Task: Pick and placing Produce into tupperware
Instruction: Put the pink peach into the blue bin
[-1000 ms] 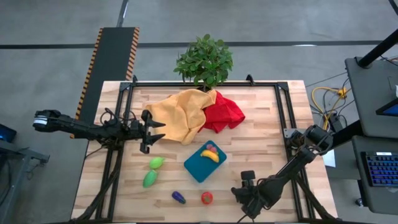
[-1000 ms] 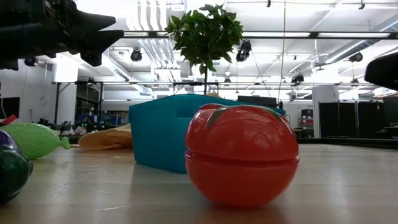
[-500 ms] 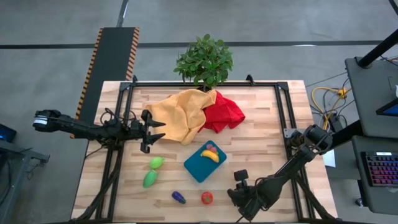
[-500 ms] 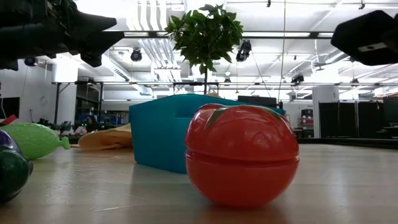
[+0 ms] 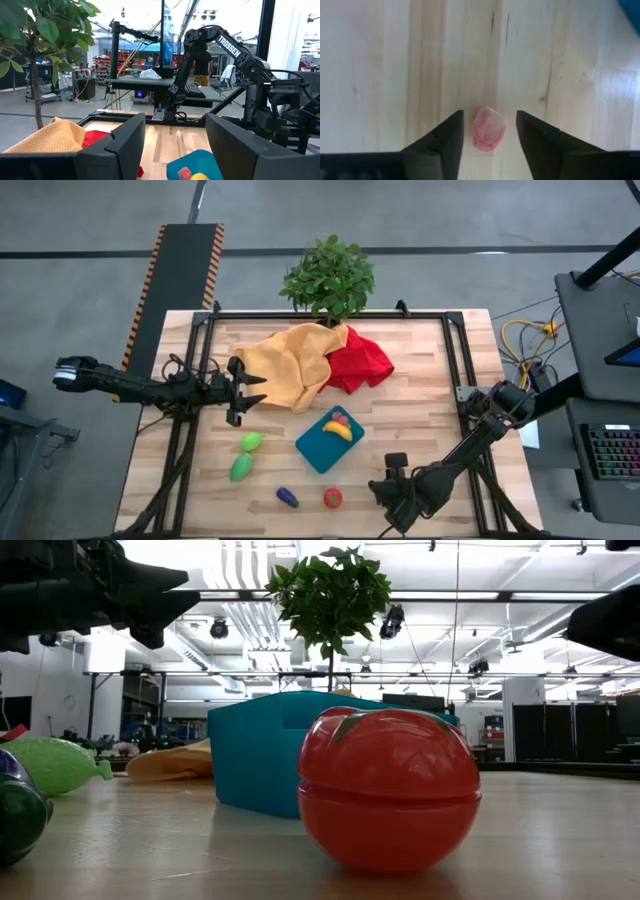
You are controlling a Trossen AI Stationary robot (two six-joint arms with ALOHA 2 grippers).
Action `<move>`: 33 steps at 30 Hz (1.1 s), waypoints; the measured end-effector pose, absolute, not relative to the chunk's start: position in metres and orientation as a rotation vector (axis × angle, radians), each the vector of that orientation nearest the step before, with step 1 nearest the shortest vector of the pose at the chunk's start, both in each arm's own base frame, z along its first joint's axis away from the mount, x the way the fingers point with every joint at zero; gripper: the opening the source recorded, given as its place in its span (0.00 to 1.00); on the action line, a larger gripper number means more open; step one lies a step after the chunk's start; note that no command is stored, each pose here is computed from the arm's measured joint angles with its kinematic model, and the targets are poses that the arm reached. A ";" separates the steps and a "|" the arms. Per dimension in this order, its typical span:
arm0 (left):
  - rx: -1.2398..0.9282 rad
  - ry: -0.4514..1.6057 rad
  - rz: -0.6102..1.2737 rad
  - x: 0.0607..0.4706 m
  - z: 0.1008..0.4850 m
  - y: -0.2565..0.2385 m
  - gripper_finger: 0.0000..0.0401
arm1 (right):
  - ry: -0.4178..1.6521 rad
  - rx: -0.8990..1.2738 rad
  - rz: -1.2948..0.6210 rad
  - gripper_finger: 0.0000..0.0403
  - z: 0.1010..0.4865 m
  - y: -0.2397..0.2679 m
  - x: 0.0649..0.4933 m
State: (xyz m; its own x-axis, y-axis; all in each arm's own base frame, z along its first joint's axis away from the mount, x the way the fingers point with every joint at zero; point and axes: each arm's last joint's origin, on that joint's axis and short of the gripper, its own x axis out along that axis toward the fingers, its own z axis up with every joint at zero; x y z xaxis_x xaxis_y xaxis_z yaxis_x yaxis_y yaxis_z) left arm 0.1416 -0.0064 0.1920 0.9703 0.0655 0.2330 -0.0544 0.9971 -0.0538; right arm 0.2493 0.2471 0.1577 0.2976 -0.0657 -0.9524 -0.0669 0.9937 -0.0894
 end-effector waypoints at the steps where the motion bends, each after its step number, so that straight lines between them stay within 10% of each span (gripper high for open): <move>1: -0.047 -0.236 0.060 0.142 0.192 -0.006 0.49 | 1.275 -0.124 -0.002 0.45 0.156 0.246 0.249; 14: -0.047 -0.237 0.060 0.142 0.192 -0.006 0.49 | 1.314 -0.154 -0.031 0.51 0.139 0.237 0.239; 33: -0.047 -0.236 0.061 0.142 0.192 -0.006 0.49 | 1.236 -0.303 0.030 0.16 0.147 0.234 0.252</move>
